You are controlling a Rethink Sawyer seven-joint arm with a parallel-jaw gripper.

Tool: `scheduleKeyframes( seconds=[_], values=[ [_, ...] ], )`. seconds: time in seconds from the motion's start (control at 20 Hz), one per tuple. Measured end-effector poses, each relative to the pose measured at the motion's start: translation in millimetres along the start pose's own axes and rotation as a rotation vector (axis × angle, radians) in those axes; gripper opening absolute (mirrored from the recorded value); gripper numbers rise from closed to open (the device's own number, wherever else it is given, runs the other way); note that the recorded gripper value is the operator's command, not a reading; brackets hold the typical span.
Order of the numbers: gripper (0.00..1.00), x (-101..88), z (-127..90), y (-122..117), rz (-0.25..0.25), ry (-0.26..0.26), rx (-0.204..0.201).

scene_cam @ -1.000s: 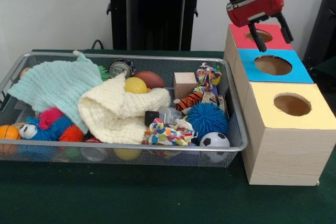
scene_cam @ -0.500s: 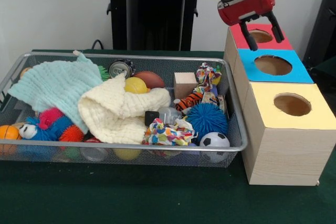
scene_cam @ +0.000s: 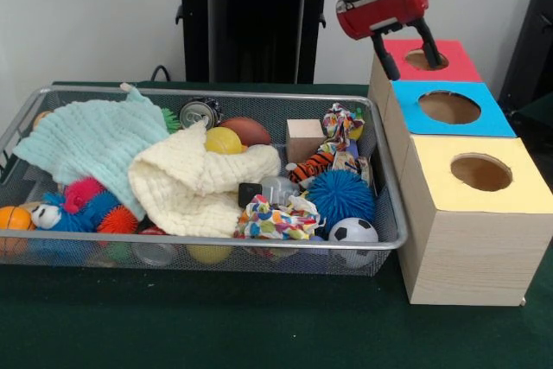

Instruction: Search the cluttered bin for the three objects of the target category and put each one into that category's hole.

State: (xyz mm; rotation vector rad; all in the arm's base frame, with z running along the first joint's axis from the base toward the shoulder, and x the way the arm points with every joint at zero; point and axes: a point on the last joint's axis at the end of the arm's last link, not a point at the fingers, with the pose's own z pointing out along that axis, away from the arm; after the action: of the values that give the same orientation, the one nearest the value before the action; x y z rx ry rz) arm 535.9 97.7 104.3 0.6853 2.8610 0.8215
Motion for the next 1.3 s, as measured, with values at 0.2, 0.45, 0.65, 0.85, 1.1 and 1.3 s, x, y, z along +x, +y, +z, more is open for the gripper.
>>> scheduleKeyframes(
  seconds=[0.2, 0.45, 0.65, 0.85, 1.1, 1.3],
  values=[
    [1.0, 3.5, -5, -14, -0.015, 0.022, 0.023],
    [1.0, 6.8, -10, -29, -0.042, 0.035, 0.038],
    [1.0, 6.4, -16, -43, -0.061, 0.032, 0.047],
    [1.0, 3.3, -23, -56, -0.077, 0.026, 0.053],
    [1.0, -6.5, -29, -72, -0.097, 0.012, 0.058],
    [1.0, -16.2, -35, -85, -0.106, 0.002, 0.064]
  ],
)
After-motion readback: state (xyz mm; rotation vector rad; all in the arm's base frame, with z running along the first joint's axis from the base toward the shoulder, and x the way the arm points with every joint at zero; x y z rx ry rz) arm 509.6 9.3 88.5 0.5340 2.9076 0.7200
